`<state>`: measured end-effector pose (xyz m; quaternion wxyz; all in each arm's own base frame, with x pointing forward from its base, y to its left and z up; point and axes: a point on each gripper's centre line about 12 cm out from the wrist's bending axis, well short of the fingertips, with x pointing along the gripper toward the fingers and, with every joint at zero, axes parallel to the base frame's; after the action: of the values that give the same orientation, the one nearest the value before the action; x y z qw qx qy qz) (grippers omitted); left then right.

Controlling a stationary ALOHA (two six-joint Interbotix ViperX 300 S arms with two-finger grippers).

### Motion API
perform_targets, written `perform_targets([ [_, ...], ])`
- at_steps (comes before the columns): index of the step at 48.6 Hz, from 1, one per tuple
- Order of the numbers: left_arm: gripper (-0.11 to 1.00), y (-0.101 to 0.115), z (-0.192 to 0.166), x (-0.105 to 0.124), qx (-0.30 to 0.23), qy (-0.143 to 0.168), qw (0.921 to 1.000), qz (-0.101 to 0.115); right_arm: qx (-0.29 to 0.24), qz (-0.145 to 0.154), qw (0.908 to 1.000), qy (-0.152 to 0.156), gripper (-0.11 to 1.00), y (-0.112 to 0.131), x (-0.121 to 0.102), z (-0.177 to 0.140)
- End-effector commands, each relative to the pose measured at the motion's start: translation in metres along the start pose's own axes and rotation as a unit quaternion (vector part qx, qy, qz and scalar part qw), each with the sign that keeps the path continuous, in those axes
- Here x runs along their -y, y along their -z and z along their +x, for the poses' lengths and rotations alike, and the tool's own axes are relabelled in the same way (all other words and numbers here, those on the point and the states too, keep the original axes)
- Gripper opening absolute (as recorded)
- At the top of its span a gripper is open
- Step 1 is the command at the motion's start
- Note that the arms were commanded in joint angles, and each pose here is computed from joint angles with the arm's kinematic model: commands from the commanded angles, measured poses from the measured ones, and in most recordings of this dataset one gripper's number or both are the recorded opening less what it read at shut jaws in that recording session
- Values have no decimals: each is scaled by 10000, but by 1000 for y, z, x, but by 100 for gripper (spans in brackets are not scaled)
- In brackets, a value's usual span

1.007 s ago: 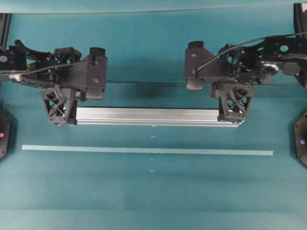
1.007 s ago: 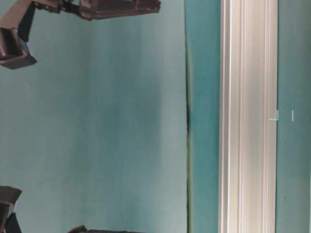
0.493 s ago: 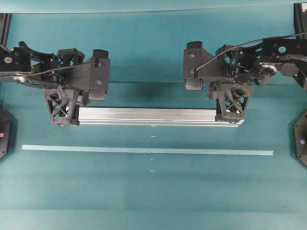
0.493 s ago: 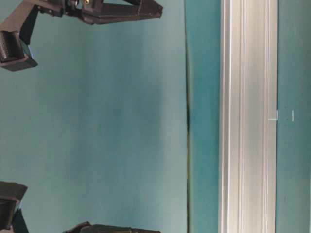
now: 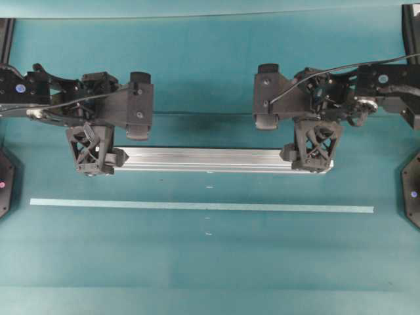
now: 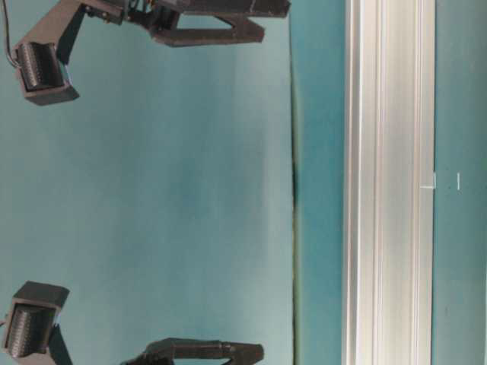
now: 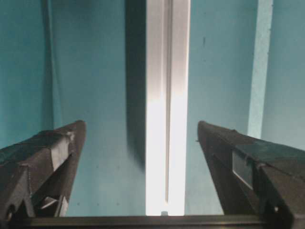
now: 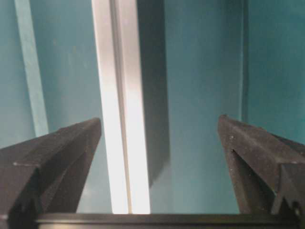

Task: Lift the metal rail with both hands and move it towards you.
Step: 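Lower both open grippers around the rail near each end, then close both grippers on the silver rail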

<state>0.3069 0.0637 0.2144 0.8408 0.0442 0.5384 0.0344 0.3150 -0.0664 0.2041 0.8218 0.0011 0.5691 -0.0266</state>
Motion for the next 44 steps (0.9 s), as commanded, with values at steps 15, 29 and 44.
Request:
perform_targets([
  [15, 98, 6, 26, 2, 61, -7, 9999, -136, 27, -106, 9999, -60, 100, 7, -13, 23],
  [29, 98, 14, 53, 5, 80, 9, 9999, -143, -11, -49, 9999, -111, 100, 18, -17, 51],
  [44, 98, 16, 76, 5, -2, 31, 10000, -89, -143, -27, 9998, -115, 100, 31, -18, 72],
])
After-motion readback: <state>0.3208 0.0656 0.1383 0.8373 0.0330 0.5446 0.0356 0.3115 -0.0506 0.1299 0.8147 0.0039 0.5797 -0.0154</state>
